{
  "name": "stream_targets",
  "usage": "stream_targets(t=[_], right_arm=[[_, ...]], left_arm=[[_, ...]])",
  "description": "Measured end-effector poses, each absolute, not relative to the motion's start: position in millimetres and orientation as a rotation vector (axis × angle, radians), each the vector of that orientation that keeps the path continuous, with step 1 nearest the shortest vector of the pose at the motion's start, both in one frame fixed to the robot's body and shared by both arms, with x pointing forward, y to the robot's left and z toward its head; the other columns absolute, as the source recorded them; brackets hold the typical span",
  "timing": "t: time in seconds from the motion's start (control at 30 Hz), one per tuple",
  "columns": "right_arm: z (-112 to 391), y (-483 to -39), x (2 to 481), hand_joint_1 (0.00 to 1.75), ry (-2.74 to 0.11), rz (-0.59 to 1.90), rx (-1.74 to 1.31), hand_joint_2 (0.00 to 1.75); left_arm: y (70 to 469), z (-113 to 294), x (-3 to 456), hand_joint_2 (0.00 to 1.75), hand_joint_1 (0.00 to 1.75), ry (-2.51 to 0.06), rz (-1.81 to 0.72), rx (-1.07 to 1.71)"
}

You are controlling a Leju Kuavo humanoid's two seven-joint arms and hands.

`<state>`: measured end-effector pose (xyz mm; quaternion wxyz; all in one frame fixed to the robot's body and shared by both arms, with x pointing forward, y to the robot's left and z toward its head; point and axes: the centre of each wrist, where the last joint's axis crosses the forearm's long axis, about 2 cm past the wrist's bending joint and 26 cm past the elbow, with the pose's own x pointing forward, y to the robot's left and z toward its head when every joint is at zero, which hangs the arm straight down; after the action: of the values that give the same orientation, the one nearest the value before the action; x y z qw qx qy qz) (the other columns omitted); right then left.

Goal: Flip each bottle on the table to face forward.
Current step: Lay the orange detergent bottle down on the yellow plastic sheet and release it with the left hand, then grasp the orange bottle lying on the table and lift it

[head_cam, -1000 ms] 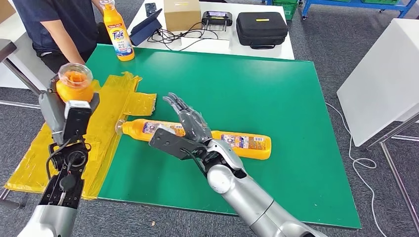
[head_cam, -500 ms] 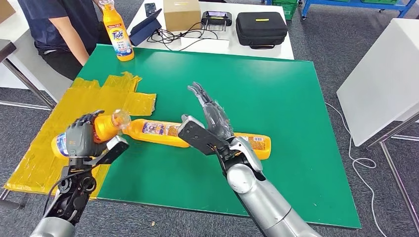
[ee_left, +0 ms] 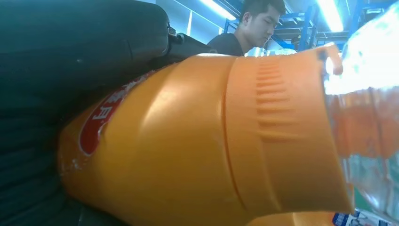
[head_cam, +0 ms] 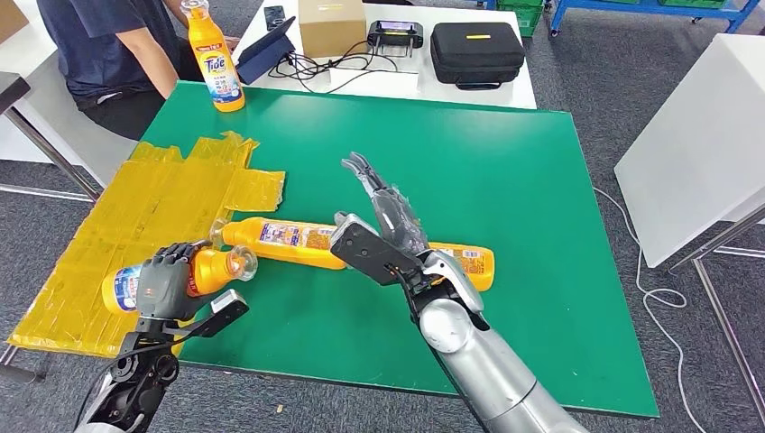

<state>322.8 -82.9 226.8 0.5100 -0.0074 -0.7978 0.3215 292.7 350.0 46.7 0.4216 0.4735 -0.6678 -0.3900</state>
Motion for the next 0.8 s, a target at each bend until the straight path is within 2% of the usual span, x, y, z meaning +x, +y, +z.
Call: stream_targets(t=[0.03, 0.07, 0.2, 0.8], right_arm=[[227, -83, 323, 0.00, -1.923, 0.773, -0.012, 0.00], [227, -83, 323, 0.00, -1.926, 0.772, -0.007, 0.00], [227, -85, 326, 0.00, -1.931, 0.764, 0.010, 0.00], [226, -84, 333, 0.00, -1.920, 0.758, 0.032, 0.00]], left_arm=[[350, 46, 292, 1.75, 0.00, -1.670, -0.981, 1.185], [351, 45, 290, 1.75, 0.00, -1.666, -0.988, 1.183], [354, 38, 283, 0.00, 0.00, -1.636, -1.020, 1.176], [370, 29, 276, 0.00, 0.00, -1.663, -0.971, 1.114]])
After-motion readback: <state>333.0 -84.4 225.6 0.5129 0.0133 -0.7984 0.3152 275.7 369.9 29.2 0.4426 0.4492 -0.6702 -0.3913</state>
